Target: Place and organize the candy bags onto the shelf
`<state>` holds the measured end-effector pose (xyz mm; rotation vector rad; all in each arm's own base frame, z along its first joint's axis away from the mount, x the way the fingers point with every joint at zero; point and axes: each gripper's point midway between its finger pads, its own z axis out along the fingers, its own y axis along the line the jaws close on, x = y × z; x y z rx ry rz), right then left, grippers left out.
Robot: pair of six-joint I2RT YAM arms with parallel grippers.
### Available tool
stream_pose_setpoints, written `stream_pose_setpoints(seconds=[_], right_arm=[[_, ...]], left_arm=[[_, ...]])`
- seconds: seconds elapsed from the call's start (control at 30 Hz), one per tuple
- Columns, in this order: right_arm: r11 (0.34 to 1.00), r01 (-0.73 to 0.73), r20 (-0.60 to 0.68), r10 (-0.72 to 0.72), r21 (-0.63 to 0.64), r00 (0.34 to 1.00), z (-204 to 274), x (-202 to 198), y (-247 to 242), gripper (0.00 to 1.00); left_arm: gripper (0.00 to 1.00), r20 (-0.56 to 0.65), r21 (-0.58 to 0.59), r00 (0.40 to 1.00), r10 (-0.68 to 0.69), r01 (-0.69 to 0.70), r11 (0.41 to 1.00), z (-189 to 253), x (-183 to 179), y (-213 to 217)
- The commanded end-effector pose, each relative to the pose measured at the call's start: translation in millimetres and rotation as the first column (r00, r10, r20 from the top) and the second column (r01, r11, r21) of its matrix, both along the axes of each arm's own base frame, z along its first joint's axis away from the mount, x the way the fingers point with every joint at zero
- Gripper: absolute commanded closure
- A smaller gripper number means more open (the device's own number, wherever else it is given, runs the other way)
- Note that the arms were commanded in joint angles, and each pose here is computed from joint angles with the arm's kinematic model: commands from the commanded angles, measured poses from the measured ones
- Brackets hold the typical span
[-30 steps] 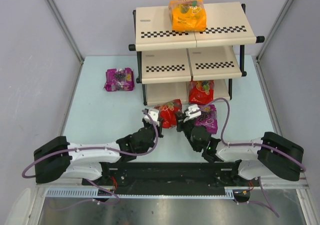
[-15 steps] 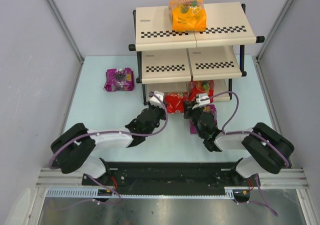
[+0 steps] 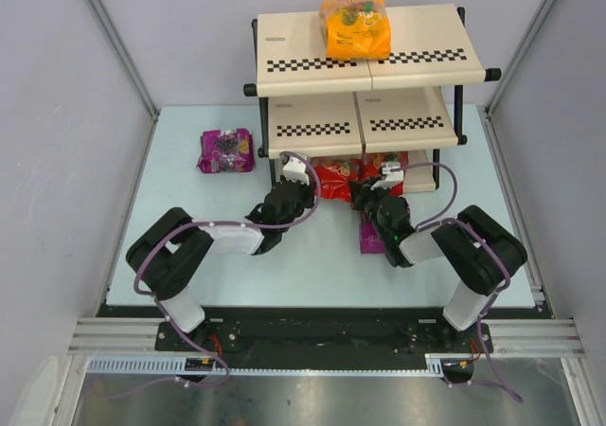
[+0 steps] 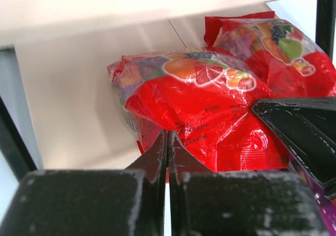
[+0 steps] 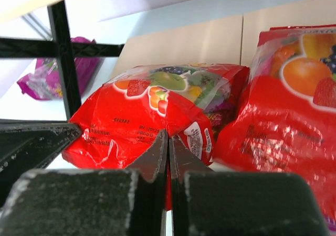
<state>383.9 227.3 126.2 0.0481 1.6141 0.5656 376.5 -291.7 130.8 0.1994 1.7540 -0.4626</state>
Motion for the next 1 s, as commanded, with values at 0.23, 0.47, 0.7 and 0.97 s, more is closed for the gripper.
stream_pose_setpoints(seconds=[0.23, 0.47, 0.7, 0.97], right_arm=[[0.999, 0.009, -0.005, -0.009, 0.044, 1.000, 6.3, 35.9, -0.2, 1.00], [0.999, -0.019, 0.020, 0.019, 0.039, 1.000, 24.4, 17.9, -5.5, 0.55], [0.998, 0.041, 0.035, -0.043, 0.050, 0.998, 51.3, -29.2, -37.7, 0.44], [0.959, 0.259, -0.116, -0.246, 0.111, 0.962, 44.5, -98.5, -110.4, 0.41]], left_arm=[[1.00, 0.026, -0.074, 1.000, -0.004, 0.006, 0.997, 18.9, 29.1, -15.1], [0.60, 0.069, -0.129, 0.997, 0.027, -0.018, 0.991, 43.2, 8.3, 5.3], [0.43, 0.090, -0.154, 0.994, 0.059, -0.045, 0.987, 65.8, -31.2, 34.6], [0.39, 0.009, -0.167, 0.997, -0.081, 0.082, 0.983, 46.9, -92.8, -11.1]])
